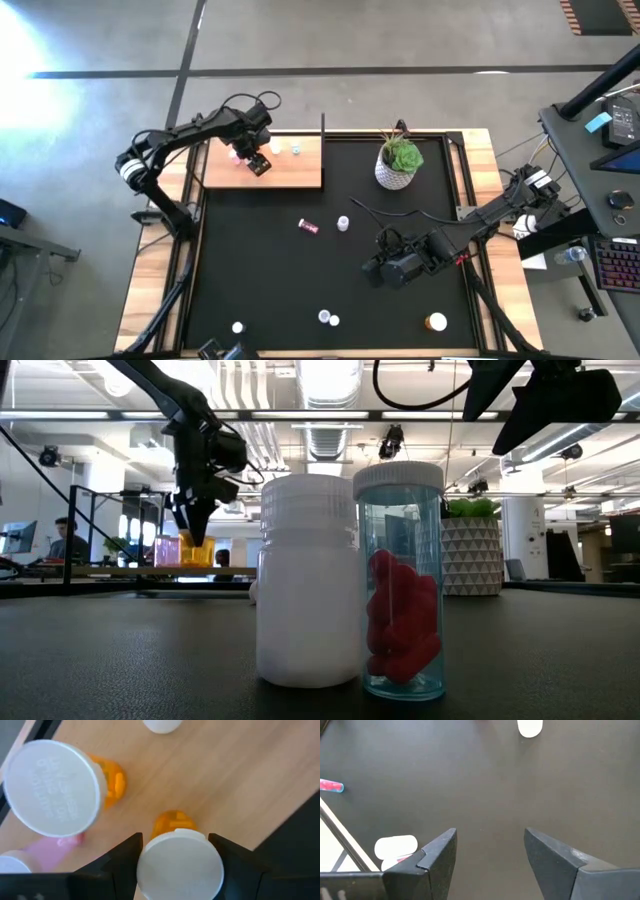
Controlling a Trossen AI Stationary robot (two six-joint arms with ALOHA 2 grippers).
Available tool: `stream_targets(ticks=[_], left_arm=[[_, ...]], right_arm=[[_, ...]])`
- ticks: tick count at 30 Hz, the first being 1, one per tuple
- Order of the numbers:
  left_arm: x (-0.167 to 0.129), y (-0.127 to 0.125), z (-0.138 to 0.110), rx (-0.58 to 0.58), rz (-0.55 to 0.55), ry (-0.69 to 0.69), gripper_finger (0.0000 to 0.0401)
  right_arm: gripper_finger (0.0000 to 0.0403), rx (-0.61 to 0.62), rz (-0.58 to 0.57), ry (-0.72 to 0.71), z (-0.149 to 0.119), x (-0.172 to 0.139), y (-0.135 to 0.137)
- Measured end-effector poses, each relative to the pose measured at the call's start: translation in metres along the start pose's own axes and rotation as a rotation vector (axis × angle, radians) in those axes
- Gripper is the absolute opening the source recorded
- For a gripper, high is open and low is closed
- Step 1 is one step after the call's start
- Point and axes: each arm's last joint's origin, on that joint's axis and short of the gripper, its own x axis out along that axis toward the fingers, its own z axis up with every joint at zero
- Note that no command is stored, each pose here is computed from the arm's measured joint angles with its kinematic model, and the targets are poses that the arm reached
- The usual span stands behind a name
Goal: Pick and place medicine bottles onto shelf by color
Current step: Put the left orange pill bottle on the shelf aligned with the other orange pill bottle, then put the top white pill bottle on the shelf aligned with the other white pill bottle
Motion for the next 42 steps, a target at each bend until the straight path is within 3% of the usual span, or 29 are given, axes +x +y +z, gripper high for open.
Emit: stream_targets(ticks=[22, 29, 36, 42], left_arm=[[0.001, 0.008, 0.004, -0.058, 0.037, -0.043, 0.0208], [-0.006, 0.008, 0.002, -0.087, 0.038, -0.066, 0.0245], [-0.021, 0.008, -0.003, -0.091, 0.044, -0.12, 0.0267], [-0.047, 0.009, -0.013, -0.103, 0.117, -0.203, 0.0267]], right_arm=[[0.0221, 0.005, 0.013, -0.002, 0.0, 0.0, 0.001], [0.0221, 0.005, 0.013, -0.002, 0.0, 0.0, 0.001], [0.0221, 0.006, 0.016, -0.003, 0.0, 0.0, 0.002], [0.0221, 0.007, 0.019, -0.003, 0.0, 0.0, 0.002]])
